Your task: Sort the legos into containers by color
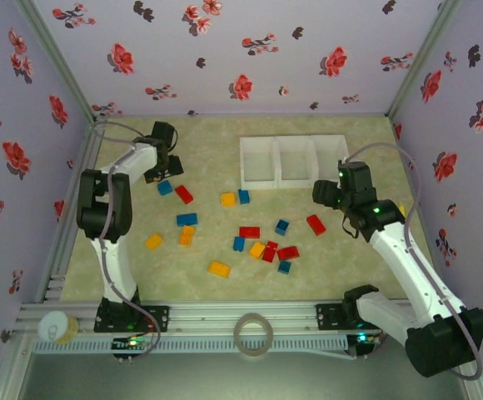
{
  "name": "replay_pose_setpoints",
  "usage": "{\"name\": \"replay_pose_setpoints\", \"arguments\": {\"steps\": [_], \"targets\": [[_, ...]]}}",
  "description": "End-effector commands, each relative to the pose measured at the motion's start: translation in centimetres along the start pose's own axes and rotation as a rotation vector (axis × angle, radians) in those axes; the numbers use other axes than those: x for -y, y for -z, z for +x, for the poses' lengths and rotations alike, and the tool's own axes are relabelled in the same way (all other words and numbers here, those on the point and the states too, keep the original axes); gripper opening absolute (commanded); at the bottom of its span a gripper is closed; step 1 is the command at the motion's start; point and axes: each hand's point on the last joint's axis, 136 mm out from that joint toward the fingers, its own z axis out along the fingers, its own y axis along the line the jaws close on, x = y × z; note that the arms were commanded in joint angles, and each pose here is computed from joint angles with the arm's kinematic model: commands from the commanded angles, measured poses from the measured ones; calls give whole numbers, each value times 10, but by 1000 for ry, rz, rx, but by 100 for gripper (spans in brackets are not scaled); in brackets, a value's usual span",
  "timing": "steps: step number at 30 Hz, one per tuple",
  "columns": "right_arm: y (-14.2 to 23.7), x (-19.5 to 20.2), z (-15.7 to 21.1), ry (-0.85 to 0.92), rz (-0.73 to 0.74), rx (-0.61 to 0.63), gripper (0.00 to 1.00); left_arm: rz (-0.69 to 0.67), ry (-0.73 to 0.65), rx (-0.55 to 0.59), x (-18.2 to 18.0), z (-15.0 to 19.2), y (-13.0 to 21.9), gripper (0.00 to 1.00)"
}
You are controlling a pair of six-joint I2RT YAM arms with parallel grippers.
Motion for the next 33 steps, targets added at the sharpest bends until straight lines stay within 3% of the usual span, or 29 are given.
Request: {"name": "replay_pose_setpoints", "arguments": {"steps": [1,7,16,26,33], "targets": [[1,0,6,-13,1,-21,79,5,-16,0,1,-7,-2,74],[3,0,8,-9,3,-26,79,-25,-23,5,-8,-10,-1,84],[6,1,10,-7,-2,-22,80,-81,-40,-36,-28,-10,-9,87],[4,-1,10,-2,-5,-25,80,-88,-49,-65,-27,-7,-21,86],[4,-1,11,0,-3,-28,80,-93,-59,-68,-23,-16,-32,75]]}}
